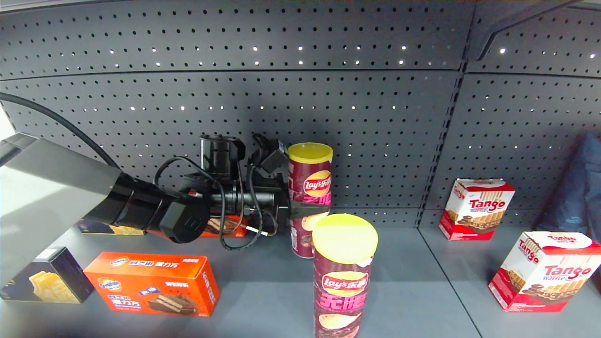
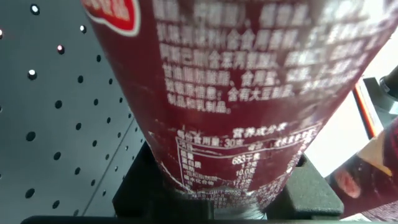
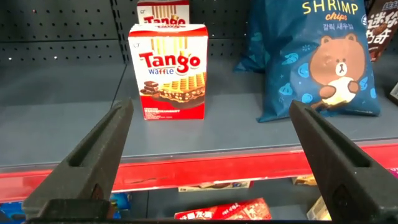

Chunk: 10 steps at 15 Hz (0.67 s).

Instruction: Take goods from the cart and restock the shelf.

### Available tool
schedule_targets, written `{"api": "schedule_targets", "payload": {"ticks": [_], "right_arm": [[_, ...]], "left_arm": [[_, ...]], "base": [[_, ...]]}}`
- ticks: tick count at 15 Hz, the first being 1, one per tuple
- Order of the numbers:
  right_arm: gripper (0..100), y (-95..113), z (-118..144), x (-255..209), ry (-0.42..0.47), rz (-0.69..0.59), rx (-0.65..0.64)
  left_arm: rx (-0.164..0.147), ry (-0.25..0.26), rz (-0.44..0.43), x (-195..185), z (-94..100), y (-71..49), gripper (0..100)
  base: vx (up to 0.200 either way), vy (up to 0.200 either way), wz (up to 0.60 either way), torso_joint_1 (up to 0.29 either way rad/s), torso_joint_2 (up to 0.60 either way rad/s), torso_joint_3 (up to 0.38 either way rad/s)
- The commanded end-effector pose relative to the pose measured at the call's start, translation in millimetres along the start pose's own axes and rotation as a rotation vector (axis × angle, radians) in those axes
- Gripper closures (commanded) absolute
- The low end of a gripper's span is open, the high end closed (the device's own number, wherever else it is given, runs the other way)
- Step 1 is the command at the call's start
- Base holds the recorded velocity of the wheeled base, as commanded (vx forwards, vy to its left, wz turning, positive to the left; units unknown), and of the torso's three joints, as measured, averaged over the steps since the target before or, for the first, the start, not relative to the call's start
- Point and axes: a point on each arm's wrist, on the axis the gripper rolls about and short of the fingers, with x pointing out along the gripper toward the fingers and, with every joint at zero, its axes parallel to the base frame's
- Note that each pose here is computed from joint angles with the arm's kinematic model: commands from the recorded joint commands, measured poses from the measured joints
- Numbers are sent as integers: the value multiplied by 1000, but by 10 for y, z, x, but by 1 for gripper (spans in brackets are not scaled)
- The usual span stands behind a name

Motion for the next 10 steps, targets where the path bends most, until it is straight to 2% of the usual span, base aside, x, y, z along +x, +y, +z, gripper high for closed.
{"api": "schedule_targets", "payload": {"ticks": [1,10], "right_arm": [[0,2,4,6,4,1,-2],[0,4,-12,13,10,1,-2]], "left_arm": [[0,0,0,24,-30,30,100],[-20,21,-24,135,-162,16,100]], "base": [[0,0,0,0,0,0],[0,0,0,0,0,0]]}}
